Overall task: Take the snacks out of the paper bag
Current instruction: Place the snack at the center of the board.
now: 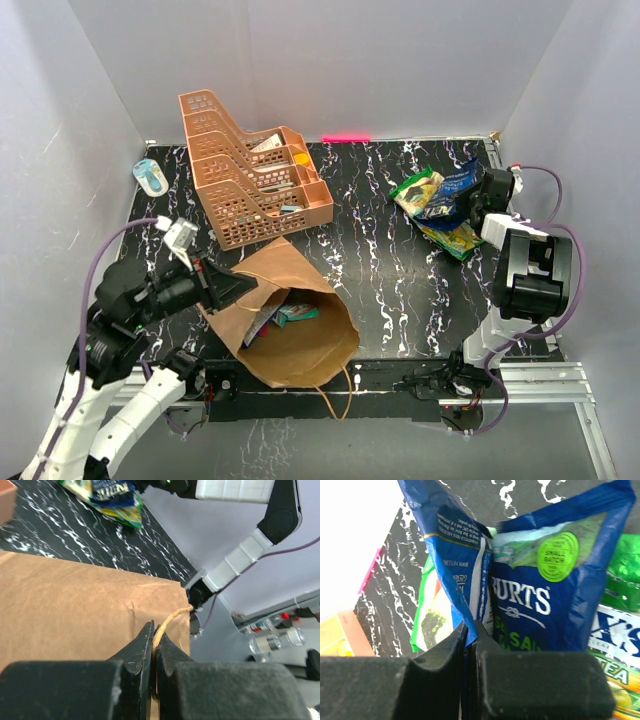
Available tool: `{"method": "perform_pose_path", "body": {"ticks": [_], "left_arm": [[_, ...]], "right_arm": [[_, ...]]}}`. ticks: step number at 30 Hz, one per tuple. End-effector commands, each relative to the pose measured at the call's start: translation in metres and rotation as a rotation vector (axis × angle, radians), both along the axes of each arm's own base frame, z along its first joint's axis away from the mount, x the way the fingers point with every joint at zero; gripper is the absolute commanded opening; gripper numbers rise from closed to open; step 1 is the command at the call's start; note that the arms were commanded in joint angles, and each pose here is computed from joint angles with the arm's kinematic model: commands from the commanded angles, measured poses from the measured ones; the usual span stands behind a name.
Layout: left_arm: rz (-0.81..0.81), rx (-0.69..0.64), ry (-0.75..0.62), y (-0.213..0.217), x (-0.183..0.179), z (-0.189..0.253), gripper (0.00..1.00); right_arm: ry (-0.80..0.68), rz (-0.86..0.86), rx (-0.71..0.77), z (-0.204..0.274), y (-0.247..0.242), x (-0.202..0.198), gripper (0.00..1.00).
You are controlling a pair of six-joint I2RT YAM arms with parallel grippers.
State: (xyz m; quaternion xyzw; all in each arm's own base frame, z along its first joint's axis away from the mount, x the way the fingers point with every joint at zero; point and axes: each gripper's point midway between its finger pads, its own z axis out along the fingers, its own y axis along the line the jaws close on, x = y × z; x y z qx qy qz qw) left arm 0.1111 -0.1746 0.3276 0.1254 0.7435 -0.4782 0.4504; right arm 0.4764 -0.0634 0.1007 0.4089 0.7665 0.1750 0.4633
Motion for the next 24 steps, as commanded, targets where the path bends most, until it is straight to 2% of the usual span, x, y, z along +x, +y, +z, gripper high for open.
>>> {"method": "perform_pose_path", "body": {"ticks": [1, 8, 13, 18, 21, 24], "left_arm": [[-0.169, -0.033, 0.025, -0.020, -0.013, -0.002, 0.00], [-0.096, -0.027, 0.004, -0.010, -0.011, -0.006, 0.00], [-0.086, -0.015, 0.014, -0.009, -0.010, -0.010, 0.00], [-0.075, -0.011, 0.015, -0.008, -0.009, -0.012, 0.00], [-0.056, -0.009, 0.010, -0.006, -0.006, -0.012, 0.00], [-0.028, -0.009, 0.002, -0.004, -0.002, -0.011, 0.00]], "right_arm": [[-0.009, -0.021, -0.060, 0.001, -0.009, -0.006, 0.11], [0.096, -0.030, -0.148, -0.001, -0.018, -0.035, 0.42], [0.143, -0.077, -0.266, 0.025, -0.035, -0.060, 0.57], [0.143, -0.098, -0.357, 0.053, -0.042, -0.087, 0.67], [0.086, -0.031, -0.351, 0.072, -0.028, -0.095, 0.78], [-0.030, 0.168, -0.254, 0.087, 0.017, -0.101, 0.84]]}}
